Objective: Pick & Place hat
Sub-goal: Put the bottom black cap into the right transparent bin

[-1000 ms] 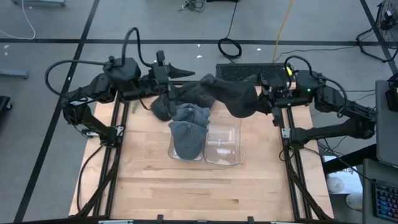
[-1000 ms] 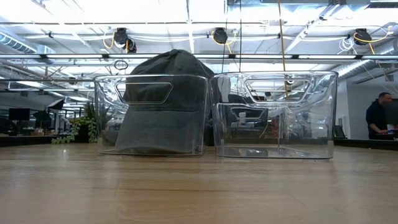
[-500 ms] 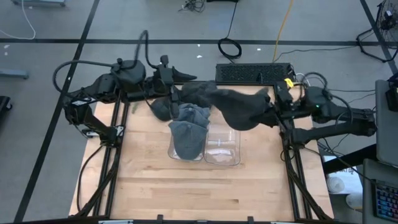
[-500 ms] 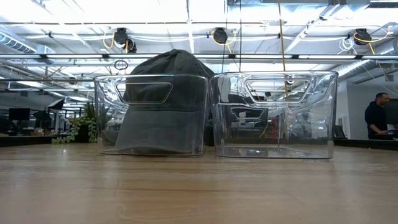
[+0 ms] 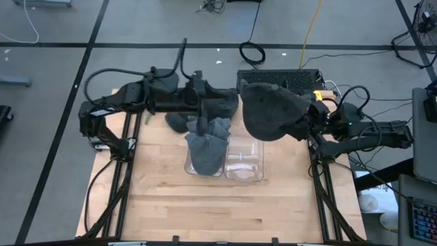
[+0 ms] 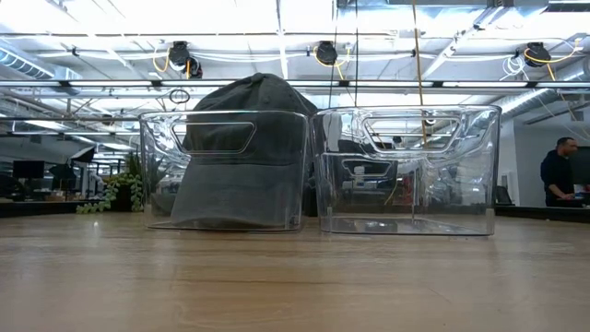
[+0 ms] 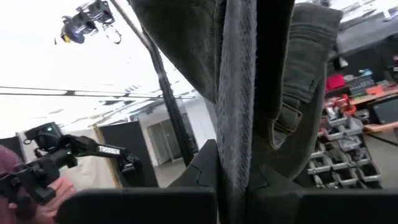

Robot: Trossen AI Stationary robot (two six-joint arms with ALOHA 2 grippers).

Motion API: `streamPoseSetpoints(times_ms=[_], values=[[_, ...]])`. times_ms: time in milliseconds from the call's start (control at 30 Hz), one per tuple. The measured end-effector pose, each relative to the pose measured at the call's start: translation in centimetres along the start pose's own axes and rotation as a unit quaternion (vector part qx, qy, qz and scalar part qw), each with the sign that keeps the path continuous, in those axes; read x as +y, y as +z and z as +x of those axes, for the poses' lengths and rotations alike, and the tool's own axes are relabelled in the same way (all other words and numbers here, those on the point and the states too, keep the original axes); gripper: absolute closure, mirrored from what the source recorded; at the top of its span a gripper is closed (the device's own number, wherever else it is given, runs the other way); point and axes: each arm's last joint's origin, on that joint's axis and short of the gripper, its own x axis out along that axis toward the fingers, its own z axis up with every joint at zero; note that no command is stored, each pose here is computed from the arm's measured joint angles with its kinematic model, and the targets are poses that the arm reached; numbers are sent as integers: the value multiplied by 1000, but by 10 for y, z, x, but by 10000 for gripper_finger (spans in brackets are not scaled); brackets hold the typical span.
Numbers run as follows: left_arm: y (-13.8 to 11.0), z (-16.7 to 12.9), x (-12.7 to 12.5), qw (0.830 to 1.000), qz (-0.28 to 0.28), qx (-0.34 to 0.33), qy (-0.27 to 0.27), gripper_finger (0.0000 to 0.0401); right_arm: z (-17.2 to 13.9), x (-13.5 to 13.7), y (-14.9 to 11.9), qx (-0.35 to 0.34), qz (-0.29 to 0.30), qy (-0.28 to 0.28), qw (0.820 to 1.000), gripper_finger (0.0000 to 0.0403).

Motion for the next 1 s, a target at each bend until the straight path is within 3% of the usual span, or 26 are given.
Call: streamPoseSetpoints(times_ms=[167, 533, 1000], values=[[-5, 19, 3, 998, -33, -3, -44, 162, 3, 0, -1, 2, -2, 18, 1000, 403], [-10, 40, 1, 995, -56, -10, -87, 164, 7, 0, -2, 1, 1, 47, 999, 403], [-20, 66, -5, 986, -80, -13, -143, 164, 8, -2, -6, 18, 3, 41, 999, 403]])
